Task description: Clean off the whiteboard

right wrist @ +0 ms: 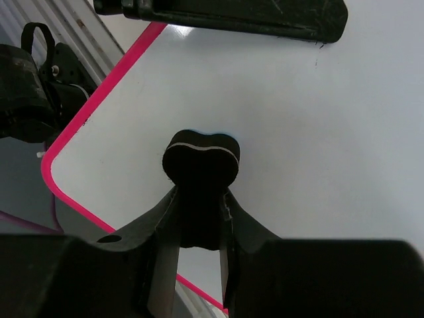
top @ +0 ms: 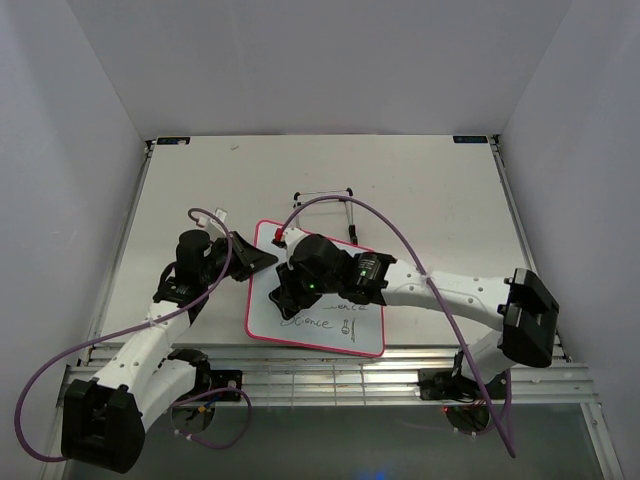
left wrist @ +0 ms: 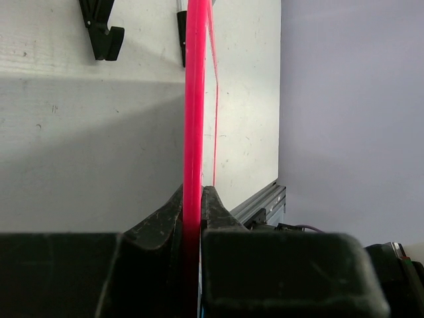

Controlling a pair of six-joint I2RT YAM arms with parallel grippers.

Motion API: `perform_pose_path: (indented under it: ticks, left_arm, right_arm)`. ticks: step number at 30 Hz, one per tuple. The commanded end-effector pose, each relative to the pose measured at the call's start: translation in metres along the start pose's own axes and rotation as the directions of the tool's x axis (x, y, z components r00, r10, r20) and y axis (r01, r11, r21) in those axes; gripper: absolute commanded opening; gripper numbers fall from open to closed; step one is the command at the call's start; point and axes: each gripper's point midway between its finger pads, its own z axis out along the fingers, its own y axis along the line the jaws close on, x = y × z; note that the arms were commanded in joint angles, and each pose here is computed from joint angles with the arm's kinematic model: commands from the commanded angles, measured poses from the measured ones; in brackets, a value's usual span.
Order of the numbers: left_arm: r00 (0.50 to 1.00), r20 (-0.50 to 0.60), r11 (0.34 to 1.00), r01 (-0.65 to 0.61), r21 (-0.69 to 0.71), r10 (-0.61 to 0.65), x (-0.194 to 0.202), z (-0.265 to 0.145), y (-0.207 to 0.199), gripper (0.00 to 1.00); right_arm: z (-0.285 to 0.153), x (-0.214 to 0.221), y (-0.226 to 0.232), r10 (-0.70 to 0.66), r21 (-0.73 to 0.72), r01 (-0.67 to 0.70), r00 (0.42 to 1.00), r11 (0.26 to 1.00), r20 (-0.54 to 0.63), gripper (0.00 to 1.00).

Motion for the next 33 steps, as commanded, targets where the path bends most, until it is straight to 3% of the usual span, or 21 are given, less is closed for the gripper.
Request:
perform_pose_path:
  ticks: [1,3,4,6,7,11,20,33]
  left_arm:
    - [0.983,0.147,0.983,-0.134,0.127,0.115,-0.032,-0.005,-0.048,0.0]
    - [0.982,0.143,0.984,-0.138,0.114,0.121,-0.033,-0.006,-0.047,0.0]
    - [0.981,0.147,0.983,-0.146,0.114,0.128,-0.035,-0.006,-0.049,0.0]
    - [0.978,0.155,0.983,-0.155,0.1,0.138,-0.036,-0.007,-0.048,0.0]
    - [0.976,0.163,0.983,-0.159,0.095,0.142,-0.038,-0.008,-0.048,0.0]
    - [0.971,0.184,0.983,-0.17,0.07,0.155,-0.044,-0.01,-0.048,0.0]
    - [0.97,0.177,0.985,-0.174,0.017,0.168,-0.049,-0.013,-0.039,0.0]
    - [0.973,0.135,0.981,-0.193,0.019,0.188,-0.054,-0.02,-0.028,0.0]
  right_arm:
    - [0.023,0.041,0.0,0.052,-0.021,-0.054,0.994,0.998,-0.095,0.09]
    - [0.017,0.054,-0.029,0.103,0.046,-0.099,0.99,0.994,-0.097,0.09]
    - [0.014,0.088,-0.053,0.141,0.11,-0.125,0.978,0.986,-0.152,0.09]
    - [-0.001,0.101,-0.087,0.224,0.183,-0.199,0.966,0.963,-0.126,0.09]
    - [-0.008,0.133,-0.107,0.265,0.237,-0.222,0.95,0.946,-0.168,0.09]
    - [-0.04,0.162,-0.163,0.387,0.357,-0.329,0.916,0.874,-0.103,0.09]
    - [-0.059,0.225,-0.202,0.55,0.442,-0.435,0.818,0.784,-0.169,0.1]
    - [-0.071,0.225,-0.221,0.625,0.457,-0.521,0.774,0.721,-0.102,0.11]
